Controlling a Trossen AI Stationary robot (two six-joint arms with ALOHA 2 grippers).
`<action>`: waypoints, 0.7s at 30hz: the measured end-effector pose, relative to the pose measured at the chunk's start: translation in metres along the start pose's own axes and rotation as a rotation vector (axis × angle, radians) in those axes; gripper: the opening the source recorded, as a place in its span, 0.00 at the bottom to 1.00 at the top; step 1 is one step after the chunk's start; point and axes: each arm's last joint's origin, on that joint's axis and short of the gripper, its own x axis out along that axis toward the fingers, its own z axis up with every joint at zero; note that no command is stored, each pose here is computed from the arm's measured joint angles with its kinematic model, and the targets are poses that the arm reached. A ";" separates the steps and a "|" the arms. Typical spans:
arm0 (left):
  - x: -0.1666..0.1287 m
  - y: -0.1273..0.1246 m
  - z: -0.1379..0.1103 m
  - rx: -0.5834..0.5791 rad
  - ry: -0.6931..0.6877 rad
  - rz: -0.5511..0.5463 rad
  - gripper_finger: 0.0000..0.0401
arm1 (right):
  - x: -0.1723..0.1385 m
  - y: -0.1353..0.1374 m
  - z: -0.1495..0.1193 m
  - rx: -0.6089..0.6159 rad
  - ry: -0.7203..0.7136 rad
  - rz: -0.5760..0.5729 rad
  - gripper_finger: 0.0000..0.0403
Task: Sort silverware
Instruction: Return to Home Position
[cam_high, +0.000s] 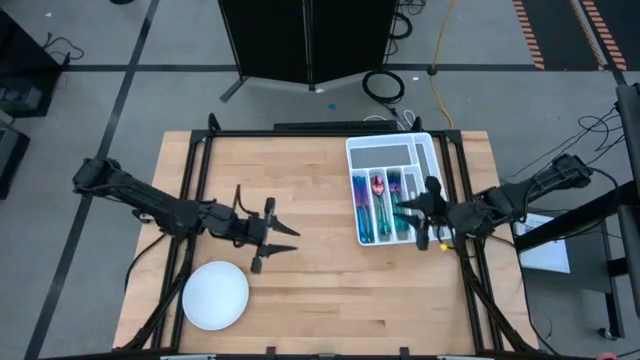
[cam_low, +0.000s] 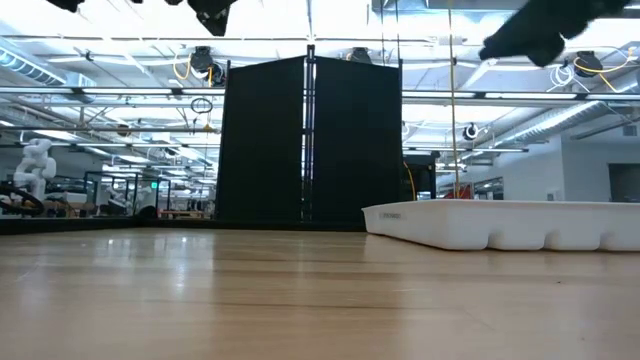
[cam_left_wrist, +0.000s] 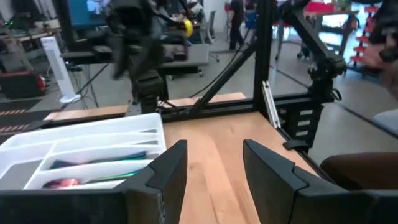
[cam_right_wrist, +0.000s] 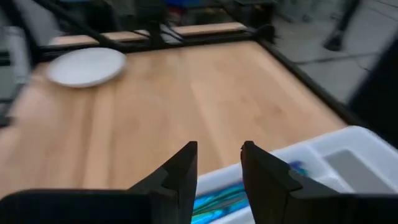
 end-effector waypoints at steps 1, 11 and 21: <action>-0.004 0.002 -0.001 -0.008 -0.007 0.006 0.39 | -0.001 -0.001 -0.007 -0.001 -0.011 0.029 0.28; -0.065 0.028 -0.048 -0.127 -0.196 0.108 0.39 | -0.020 -0.026 -0.043 0.025 -0.322 0.310 0.28; -0.115 0.029 -0.078 -0.226 -0.342 0.113 0.39 | -0.036 -0.050 -0.071 0.072 -0.382 0.310 0.28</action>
